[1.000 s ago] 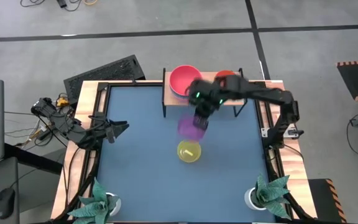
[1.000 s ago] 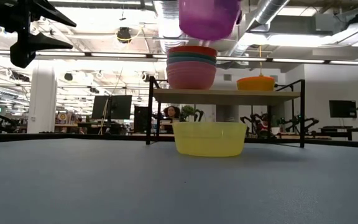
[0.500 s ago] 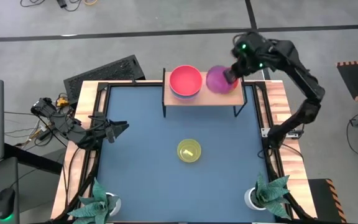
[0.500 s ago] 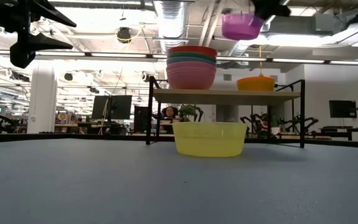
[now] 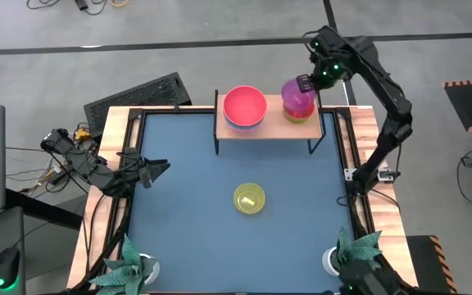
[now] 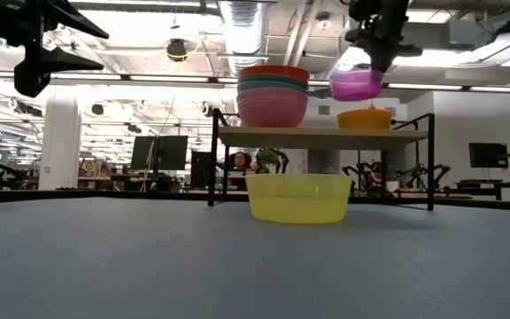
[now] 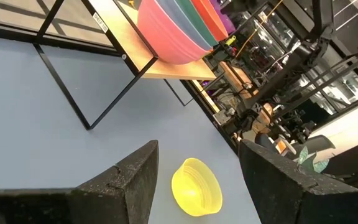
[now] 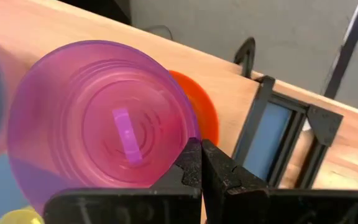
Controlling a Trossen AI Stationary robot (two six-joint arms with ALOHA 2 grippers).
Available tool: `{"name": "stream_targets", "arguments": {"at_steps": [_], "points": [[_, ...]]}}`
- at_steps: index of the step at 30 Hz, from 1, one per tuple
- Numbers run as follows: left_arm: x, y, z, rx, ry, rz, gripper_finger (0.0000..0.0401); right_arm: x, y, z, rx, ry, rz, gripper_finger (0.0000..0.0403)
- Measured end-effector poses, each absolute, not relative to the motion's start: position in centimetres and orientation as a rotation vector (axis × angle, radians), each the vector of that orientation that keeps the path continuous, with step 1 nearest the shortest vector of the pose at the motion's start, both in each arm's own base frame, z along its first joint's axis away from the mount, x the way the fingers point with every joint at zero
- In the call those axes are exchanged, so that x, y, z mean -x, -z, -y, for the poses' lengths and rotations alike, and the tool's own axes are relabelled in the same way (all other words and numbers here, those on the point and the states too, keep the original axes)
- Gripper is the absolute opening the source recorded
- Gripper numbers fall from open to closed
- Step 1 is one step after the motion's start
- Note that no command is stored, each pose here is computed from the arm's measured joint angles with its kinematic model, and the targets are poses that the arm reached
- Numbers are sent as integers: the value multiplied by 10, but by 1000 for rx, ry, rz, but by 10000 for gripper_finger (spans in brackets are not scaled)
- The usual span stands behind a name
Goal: Place and stack bowls onto a shelf
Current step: Stack the small violet bowl on the small orange bowl on the shelf
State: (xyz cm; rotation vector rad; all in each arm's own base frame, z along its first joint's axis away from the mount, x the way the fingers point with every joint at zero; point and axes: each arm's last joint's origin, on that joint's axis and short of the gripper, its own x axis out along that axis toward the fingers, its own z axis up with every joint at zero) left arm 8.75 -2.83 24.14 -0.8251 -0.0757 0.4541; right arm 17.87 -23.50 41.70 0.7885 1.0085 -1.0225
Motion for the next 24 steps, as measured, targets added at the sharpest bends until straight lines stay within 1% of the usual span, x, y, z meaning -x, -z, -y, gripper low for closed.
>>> {"name": "stream_targets", "arguments": {"at_steps": [3,11,16,24], "points": [[-87,-241,28,826,-454,76,209,-176,-411,243,-810,1030,-1025,16],[-87,-241,28,825,-454,76,209,-173,-412,244,-812,1009,-1023,16],[-87,-241,28,824,-455,75,209,-173,-402,244,-809,996,-1074,16],[-87,-241,28,823,-455,74,209,-166,-391,241,-803,1006,-1074,16]]}}
